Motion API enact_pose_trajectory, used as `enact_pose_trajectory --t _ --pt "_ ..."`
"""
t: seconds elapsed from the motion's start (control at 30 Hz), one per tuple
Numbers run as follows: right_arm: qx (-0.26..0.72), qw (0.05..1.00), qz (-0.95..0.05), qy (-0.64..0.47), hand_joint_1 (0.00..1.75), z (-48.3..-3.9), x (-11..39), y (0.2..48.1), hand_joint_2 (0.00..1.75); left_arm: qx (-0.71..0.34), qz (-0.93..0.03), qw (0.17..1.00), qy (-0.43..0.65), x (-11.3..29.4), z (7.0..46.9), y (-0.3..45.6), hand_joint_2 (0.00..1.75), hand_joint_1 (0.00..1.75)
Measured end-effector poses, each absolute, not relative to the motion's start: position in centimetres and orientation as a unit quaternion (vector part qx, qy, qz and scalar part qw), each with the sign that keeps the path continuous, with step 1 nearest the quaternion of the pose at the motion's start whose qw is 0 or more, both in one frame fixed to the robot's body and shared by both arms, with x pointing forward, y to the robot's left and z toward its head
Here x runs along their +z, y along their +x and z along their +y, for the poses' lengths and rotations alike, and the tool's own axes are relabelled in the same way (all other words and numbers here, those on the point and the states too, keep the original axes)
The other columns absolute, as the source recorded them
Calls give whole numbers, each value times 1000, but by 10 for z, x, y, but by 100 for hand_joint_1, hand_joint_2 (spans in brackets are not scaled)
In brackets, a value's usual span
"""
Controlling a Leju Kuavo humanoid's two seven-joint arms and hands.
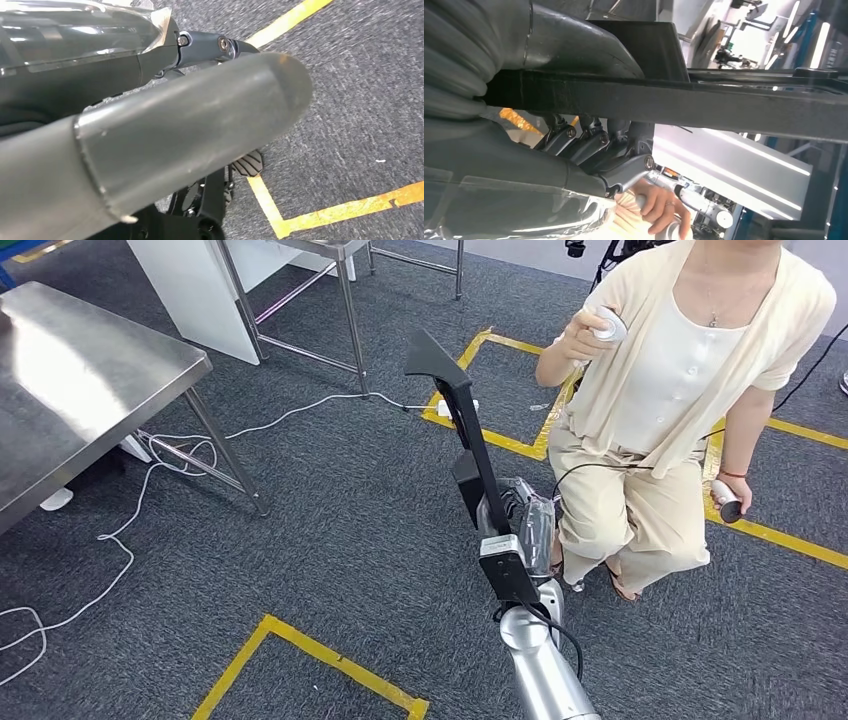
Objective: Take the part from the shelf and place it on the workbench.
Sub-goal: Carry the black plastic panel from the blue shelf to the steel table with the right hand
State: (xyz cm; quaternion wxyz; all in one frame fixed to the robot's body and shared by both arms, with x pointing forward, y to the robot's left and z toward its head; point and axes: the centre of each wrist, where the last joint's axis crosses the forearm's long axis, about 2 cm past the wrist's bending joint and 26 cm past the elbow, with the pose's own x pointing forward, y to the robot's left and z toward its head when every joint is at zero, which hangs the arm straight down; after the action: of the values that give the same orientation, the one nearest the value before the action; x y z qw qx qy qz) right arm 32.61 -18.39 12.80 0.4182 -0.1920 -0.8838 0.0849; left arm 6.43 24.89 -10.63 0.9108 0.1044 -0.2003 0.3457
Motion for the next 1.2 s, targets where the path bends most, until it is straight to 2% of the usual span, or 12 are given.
enact_pose_trajectory --t 0.63,1.2 --pt "92 414 -885 -192 175 -183 125 325 175 348 -203 909 103 -106 249 67 0 0" --pt "85 426 -872 -226 175 -196 114 295 175 301 -185 930 106 -107 252 63 0 0"
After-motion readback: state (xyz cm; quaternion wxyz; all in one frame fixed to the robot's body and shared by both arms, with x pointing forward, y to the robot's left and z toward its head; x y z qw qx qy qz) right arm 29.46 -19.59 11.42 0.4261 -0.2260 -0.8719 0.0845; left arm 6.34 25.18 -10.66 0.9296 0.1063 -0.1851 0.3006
